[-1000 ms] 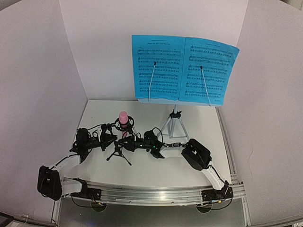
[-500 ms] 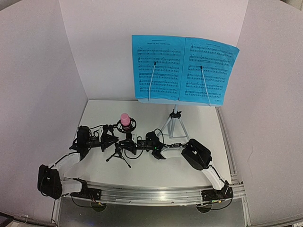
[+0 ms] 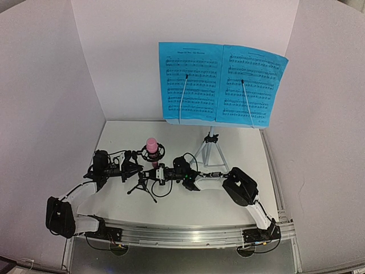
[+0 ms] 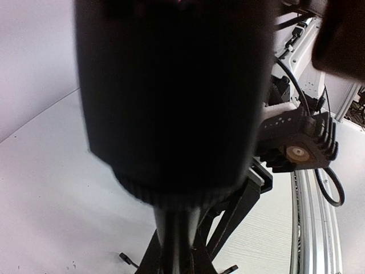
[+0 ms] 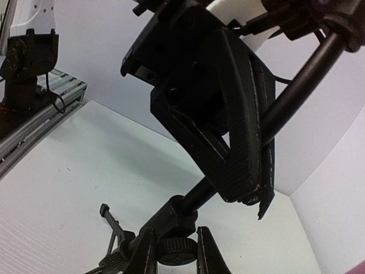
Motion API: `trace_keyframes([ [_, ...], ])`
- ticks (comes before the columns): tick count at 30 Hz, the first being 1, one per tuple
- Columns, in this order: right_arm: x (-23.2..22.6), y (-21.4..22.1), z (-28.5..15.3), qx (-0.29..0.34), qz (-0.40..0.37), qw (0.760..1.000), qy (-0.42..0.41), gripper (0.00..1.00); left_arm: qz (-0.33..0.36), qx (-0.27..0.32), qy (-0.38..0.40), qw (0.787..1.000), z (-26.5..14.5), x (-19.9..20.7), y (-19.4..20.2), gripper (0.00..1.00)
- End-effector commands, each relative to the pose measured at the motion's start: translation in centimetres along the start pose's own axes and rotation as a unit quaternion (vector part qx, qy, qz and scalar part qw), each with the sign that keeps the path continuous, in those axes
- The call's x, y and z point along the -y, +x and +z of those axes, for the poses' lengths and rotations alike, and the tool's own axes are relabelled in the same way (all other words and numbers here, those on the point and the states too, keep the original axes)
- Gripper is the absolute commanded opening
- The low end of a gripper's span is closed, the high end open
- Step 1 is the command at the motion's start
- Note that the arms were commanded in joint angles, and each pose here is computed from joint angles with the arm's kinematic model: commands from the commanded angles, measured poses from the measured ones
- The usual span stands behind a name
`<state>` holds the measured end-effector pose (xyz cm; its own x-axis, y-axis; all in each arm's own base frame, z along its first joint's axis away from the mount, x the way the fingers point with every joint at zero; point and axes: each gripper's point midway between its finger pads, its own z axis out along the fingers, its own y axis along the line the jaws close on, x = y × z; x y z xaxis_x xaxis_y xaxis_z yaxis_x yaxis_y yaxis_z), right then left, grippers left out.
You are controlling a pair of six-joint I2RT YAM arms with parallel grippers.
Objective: Pack up the instrument practice props
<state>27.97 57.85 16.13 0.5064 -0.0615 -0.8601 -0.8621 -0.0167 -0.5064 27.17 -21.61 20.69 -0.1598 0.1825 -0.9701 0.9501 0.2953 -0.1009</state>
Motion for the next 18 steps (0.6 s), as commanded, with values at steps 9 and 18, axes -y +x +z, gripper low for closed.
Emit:
trace_keyframes([
  [9, 0.0, 1.5, -0.9, -0.07, 0.091, 0.993, -0.014, 0.38, 0.014, 0.003, 0.004, 1.0, -0.4, 0.0, -0.9, 0.0],
  [18, 0.8, -2.3, -0.9, -0.028, 0.277, 0.959, 0.051, 0.55, 0.028, 0.007, 0.005, 1.0, -0.4, 0.0, -1.0, 0.0],
])
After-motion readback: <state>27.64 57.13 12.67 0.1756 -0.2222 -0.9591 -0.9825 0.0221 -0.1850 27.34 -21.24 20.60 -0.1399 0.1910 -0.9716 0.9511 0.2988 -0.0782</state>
